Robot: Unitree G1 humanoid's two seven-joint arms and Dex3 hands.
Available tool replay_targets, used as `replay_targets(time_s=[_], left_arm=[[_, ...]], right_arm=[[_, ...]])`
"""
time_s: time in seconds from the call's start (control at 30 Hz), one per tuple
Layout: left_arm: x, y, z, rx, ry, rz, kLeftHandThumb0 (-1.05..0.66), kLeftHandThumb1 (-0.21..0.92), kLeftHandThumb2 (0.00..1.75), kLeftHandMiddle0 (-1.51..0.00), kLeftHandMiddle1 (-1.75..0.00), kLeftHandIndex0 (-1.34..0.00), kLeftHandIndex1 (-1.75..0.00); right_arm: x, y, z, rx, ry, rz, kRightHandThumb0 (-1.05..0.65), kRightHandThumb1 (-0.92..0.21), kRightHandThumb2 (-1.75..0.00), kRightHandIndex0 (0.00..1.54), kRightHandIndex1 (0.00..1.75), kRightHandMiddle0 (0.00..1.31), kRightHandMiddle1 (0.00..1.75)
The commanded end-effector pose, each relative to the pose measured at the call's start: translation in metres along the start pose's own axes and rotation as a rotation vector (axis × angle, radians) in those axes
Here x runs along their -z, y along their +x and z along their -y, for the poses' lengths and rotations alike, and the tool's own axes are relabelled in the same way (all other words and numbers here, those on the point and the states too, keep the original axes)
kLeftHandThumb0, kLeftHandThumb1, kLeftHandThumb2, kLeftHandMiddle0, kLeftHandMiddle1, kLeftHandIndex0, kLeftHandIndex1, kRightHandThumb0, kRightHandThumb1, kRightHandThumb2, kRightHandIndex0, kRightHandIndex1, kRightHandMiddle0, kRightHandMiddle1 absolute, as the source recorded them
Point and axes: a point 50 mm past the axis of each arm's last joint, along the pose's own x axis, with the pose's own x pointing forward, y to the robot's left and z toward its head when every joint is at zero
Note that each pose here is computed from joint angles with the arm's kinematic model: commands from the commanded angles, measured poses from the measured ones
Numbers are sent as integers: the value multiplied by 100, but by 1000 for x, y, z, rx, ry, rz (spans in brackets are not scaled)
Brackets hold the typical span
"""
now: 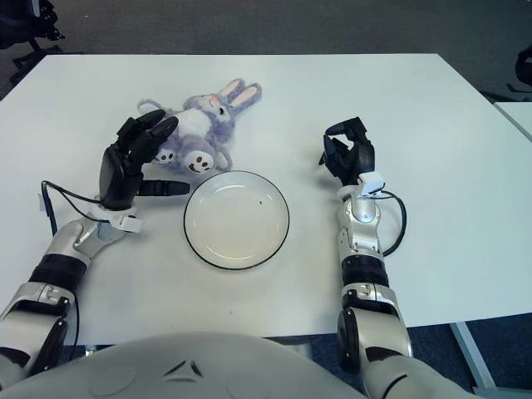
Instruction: Put the doll into the plate.
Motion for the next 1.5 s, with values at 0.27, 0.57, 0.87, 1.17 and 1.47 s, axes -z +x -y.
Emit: replay_targets(time_s=[0.27,0.57,0.87,1.17,1.47], left_arm=[[2,-29,9,-25,-13,-148,31,92,21,-49,-140,-43,-68],[3,-30,10,-63,20,-157,35,92,23,-50,-142,-41,-84],[3,-30,13,-93,42,-153,35,92,23,-50,-142,-39,-91],[4,-31,14,-104,49,-149,35,92,23,-50,-143,-38,-95],[4,-32,16,-125,27,-149,35,92,23,-50,-142,-37,-98]], right_arm=[[40,-43,1,14,-6,-189,-36,-92,-38,96,175,35,160],[40,-43,2,13,-7,-188,-36,-92,-38,96,175,35,160],[40,-43,2,11,-8,-188,-35,-92,-38,96,175,35,160],[40,-44,2,11,-8,-188,-35,-92,-38,95,175,35,160],[40,-43,1,10,-10,-188,-35,-92,-38,95,175,35,160]])
